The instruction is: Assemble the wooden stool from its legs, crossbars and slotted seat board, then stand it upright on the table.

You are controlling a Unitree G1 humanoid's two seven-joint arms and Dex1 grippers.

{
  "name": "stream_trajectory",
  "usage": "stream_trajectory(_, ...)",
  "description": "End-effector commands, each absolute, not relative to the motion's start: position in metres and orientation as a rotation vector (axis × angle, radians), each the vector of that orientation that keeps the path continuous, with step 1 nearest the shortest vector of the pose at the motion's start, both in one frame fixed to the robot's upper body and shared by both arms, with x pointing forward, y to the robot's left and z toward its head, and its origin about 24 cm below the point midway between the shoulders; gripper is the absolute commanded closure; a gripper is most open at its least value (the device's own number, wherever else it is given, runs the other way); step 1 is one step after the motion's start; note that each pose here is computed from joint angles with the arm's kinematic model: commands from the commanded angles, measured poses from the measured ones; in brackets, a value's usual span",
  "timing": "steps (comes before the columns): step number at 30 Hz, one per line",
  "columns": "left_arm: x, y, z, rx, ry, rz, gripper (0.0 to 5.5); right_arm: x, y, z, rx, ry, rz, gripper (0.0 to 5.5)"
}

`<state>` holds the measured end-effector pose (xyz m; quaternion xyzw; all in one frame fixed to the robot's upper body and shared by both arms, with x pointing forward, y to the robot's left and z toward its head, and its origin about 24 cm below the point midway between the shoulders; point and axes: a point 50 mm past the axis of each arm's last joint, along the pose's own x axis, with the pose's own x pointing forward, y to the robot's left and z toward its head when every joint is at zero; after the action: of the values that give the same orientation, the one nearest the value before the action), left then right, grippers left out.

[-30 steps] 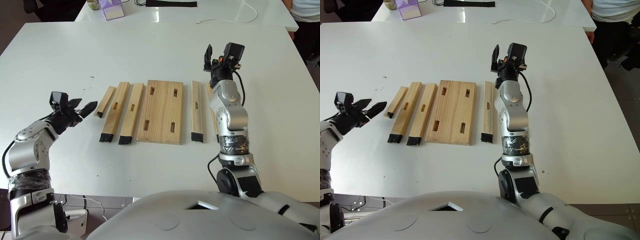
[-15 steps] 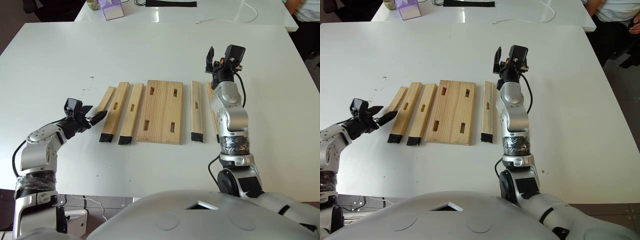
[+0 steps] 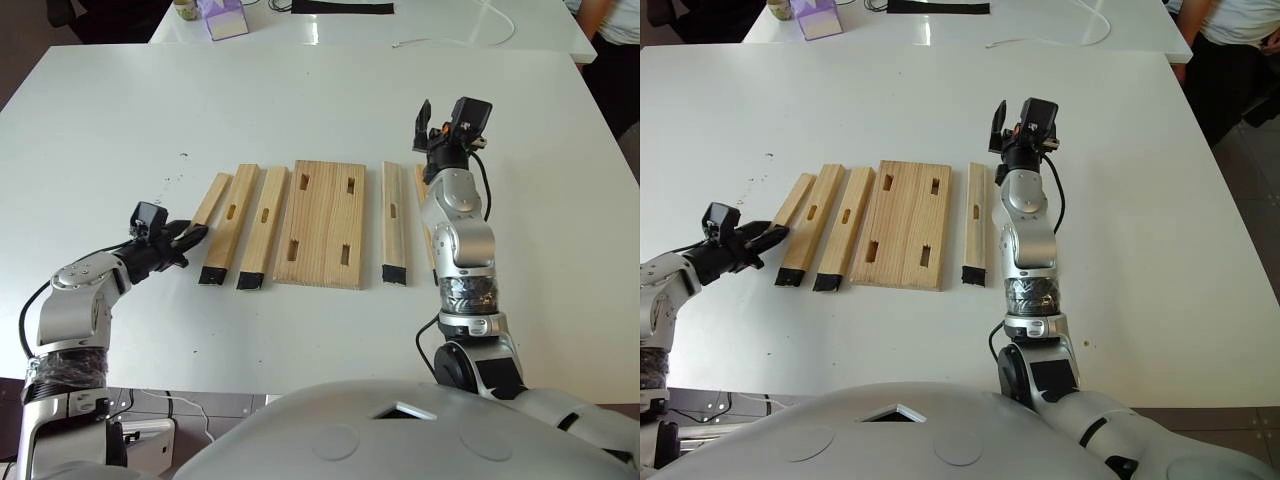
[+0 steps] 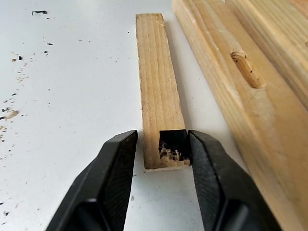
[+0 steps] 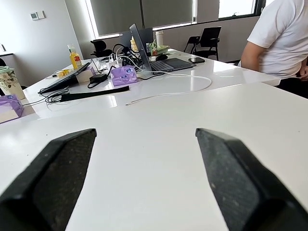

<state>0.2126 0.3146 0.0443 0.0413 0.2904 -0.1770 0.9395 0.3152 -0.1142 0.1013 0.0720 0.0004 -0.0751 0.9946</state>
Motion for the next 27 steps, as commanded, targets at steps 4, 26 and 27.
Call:
stream_trajectory(4, 0.218, 0.318, 0.049, 0.068, 0.608, -0.323, 4.18, 0.313, -0.124, 0.103, 0.227, -0.009, -0.217, 1.70)
stream_trajectory(26, 0.257, 0.155, 0.219, -0.539, -0.285, -1.038, 4.18, 0.329, -0.176, 0.242, 0.455, -0.122, 1.044, 1.70)
stream_trajectory(27, 0.255, 0.151, 0.216, -0.541, -0.278, -1.062, 4.18, 0.325, -0.174, 0.248, 0.485, -0.119, 1.100, 1.70)
